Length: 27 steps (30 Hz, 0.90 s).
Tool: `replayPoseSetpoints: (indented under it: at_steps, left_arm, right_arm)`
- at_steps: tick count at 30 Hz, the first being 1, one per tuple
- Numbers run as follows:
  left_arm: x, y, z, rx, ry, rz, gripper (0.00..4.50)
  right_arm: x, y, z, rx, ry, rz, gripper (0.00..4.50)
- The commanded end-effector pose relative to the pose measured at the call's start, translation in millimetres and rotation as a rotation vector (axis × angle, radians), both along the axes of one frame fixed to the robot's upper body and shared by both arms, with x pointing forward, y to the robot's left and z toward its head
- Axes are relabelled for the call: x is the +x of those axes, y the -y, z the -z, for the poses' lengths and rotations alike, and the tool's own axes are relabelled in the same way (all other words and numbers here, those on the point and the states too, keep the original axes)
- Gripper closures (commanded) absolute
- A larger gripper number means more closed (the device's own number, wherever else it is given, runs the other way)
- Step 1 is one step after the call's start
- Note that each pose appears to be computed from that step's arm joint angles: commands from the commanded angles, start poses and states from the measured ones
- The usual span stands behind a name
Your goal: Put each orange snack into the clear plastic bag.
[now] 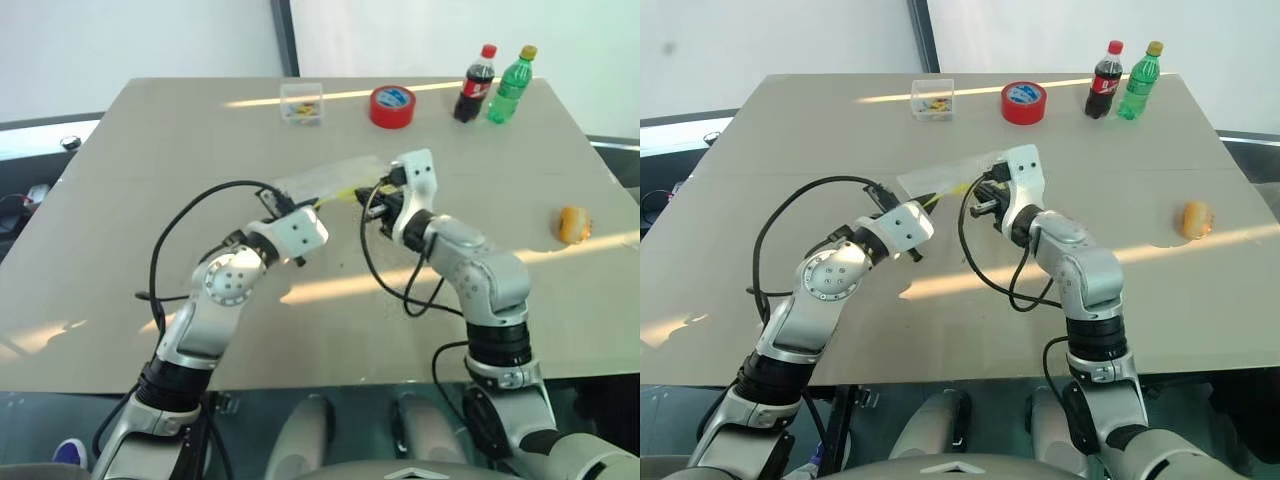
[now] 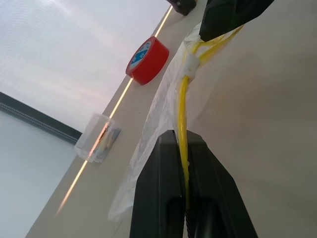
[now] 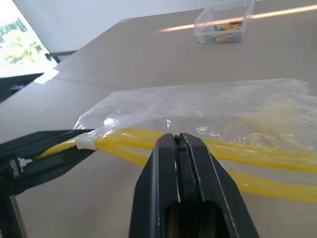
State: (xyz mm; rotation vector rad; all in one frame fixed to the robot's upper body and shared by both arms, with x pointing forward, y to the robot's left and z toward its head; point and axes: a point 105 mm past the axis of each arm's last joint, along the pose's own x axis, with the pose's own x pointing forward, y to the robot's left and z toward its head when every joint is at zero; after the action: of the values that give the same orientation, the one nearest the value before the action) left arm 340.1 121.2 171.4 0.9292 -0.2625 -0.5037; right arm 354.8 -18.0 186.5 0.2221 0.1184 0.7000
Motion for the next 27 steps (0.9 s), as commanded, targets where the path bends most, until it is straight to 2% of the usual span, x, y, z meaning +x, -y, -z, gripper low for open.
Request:
replayPoseSetpoints:
  at_steps: [1,6,19,23,27]
  left_arm:
    - [-4,3,-19,-0.043,0.048,0.001,4.50]
    - [3,-2,-23,-0.066,0.045,-0.047,4.50]
    - [2,-5,-27,-0.064,0.060,-0.071,4.50]
    - [0,-1,-26,-0.058,0.063,-0.050,4.50]
    - [-7,2,-20,-0.026,0.053,-0.008,4.50]
  right_arm:
    - [-5,-4,-6,0.018,0.009,-0.035,4.49]
    - [-15,-9,6,-0.064,0.016,-0.097,4.49]
    - [-12,-4,12,-0.129,0.041,-0.072,4.49]
    - [-8,-5,11,-0.112,0.040,-0.064,4.49]
    - [0,-6,4,0.016,-0.001,-0.030,4.49]
